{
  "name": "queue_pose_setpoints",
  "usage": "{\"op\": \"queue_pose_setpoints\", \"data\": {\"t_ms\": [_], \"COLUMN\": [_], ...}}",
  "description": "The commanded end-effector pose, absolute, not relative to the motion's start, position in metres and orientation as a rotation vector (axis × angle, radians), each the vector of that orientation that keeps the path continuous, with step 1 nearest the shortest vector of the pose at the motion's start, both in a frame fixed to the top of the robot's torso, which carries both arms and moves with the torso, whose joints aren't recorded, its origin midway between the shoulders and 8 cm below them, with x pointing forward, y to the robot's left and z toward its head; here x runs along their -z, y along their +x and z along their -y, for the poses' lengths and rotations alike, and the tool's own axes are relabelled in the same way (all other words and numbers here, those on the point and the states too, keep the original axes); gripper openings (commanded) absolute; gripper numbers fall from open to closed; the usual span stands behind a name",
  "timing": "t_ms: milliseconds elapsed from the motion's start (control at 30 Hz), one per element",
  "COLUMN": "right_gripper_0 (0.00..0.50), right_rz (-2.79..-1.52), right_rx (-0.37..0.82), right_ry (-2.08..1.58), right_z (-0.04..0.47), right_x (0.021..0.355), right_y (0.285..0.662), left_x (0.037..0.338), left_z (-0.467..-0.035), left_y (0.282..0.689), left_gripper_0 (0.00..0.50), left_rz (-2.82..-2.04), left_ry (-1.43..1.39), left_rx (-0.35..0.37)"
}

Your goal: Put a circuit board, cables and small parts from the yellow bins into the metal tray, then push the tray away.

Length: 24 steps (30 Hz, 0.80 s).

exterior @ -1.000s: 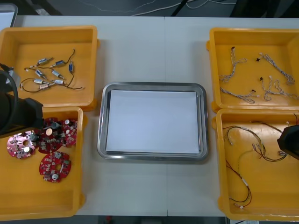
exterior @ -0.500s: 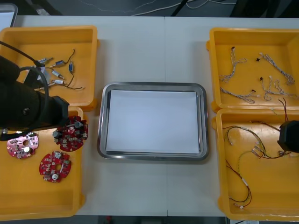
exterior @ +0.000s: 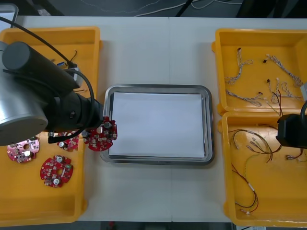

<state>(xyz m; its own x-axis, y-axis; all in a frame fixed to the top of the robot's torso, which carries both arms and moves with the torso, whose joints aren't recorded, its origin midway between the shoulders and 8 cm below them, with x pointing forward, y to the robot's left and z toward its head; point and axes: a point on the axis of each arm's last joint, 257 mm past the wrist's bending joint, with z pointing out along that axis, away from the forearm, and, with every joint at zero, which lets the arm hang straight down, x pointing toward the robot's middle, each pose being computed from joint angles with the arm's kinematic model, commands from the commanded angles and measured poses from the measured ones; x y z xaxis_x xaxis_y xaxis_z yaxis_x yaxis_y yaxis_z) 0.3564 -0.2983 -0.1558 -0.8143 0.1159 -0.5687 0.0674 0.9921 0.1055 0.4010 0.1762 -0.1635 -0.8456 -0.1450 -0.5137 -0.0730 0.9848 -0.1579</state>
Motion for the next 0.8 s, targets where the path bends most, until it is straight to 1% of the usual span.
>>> {"op": "queue_pose_setpoints", "data": {"t_ms": [33,267,433,567,800], "right_gripper_0": [0.0,0.0,0.0,0.0,0.0], "right_rz": [-2.512,-2.526,-2.527,-2.536,-2.544], "right_rx": [-0.025,-0.009,-0.001,0.001,0.013], "right_ry": [-0.057,-0.14,-0.158,-0.165,-0.167], "right_z": [0.292,0.289,0.29,0.291,0.294], "right_x": [0.145,0.144,0.143,0.144,0.144], "right_y": [0.357,0.354,0.354,0.357,0.36], "left_x": [0.154,0.161,0.169,0.176,0.195], "left_z": [-0.164,-0.135,-0.115,-0.098,-0.086], "left_y": [0.424,0.442,0.451,0.457,0.464], "left_gripper_0": [0.0,0.0,0.0,0.0,0.0], "left_rz": [-2.509,-2.484,-2.468,-2.458,-2.454], "left_ry": [-0.124,-0.115,-0.103,-0.092,-0.081], "left_rx": [0.159,0.187,0.185,0.202,0.165]}}
